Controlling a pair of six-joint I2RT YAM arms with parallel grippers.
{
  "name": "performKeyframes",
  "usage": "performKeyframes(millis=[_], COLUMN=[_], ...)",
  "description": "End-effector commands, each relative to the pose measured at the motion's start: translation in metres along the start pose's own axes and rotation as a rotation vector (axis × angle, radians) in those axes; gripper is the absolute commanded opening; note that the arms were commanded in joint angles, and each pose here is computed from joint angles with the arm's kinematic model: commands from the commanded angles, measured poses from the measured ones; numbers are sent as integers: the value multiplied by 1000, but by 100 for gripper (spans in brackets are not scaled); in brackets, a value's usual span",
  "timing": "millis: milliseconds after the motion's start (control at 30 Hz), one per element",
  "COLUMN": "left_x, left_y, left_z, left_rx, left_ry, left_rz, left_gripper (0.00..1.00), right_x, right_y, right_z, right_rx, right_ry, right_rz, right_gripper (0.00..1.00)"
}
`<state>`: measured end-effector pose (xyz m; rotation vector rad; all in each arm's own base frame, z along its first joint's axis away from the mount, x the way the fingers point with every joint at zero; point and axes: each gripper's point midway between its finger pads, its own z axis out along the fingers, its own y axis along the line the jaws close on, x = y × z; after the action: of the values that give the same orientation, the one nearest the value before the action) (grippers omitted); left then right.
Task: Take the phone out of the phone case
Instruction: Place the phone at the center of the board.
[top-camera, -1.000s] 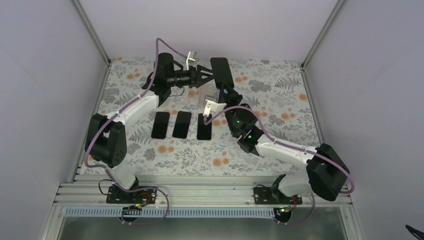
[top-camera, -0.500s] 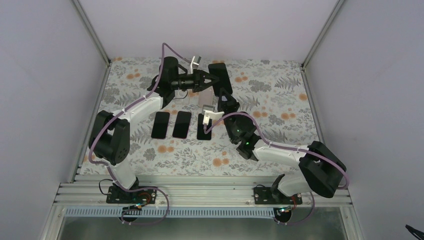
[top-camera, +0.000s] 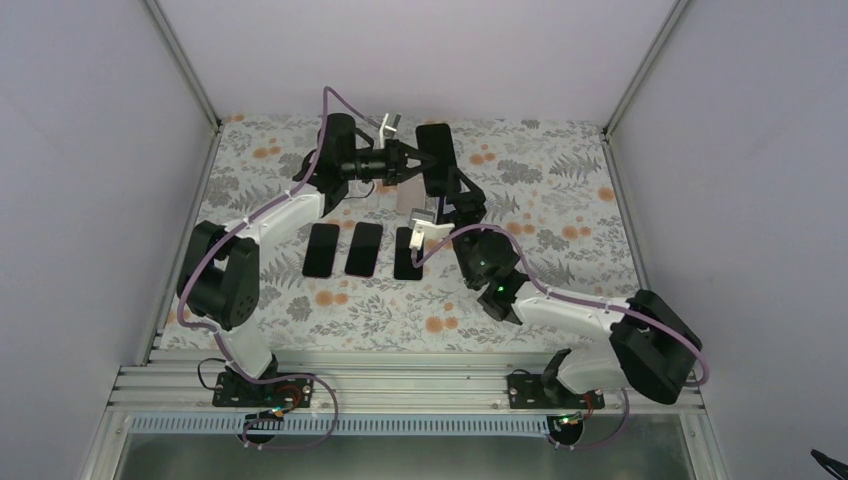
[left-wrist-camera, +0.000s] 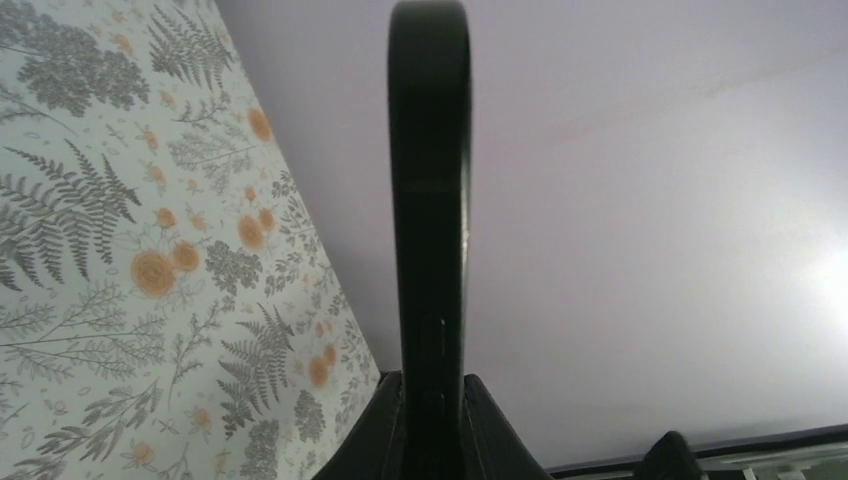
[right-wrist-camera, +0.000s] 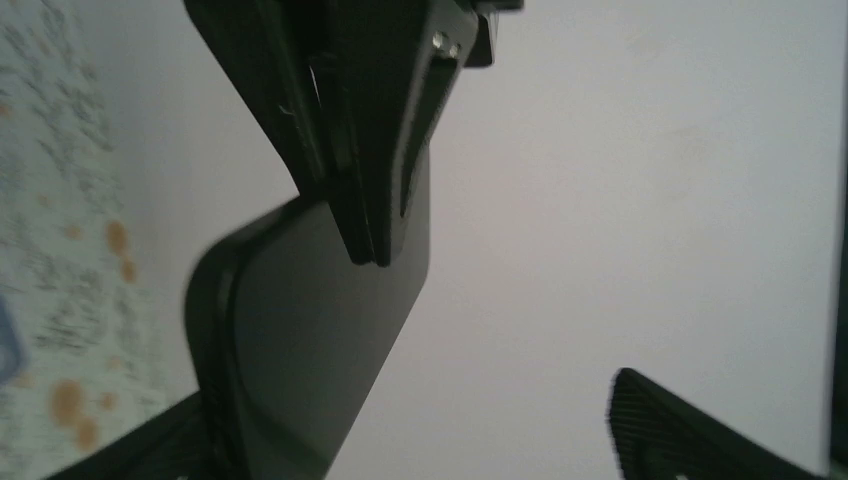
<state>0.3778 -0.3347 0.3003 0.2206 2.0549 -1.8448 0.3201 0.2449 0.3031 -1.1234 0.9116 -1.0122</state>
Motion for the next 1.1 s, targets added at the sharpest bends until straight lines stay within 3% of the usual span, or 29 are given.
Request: performKeyframes(millis=[0, 100, 267, 467, 700, 867, 1067], left_x=[-19, -27, -29, -9, 51, 103, 123], left_y=[-6, 1, 28, 64, 101, 117, 128], left_z=[-13, -26, -47, -63, -50, -24, 7], left_rx=[-36, -73, -148, -227, -277, -278, -273], left_ry=[-57, -103, -164, -178, -58, 50, 127], left_rz=[107, 115, 90, 32, -38, -65, -100], left_gripper=[2, 2, 2, 2, 2, 2, 2], right_x=[2, 7, 7, 21, 43, 57, 67], right_y=[-12, 5, 34, 22, -10, -16, -17], right_z=[-4, -8, -24, -23, -9, -5, -9], right_rx=[-51, -159, -402, -478, -530, -541, -540], right_ry=[8, 40, 50, 79, 105, 127, 144], right_rz=[132, 169, 270, 482, 798, 889, 914], right_gripper=[88, 99, 99, 99, 99, 99, 99])
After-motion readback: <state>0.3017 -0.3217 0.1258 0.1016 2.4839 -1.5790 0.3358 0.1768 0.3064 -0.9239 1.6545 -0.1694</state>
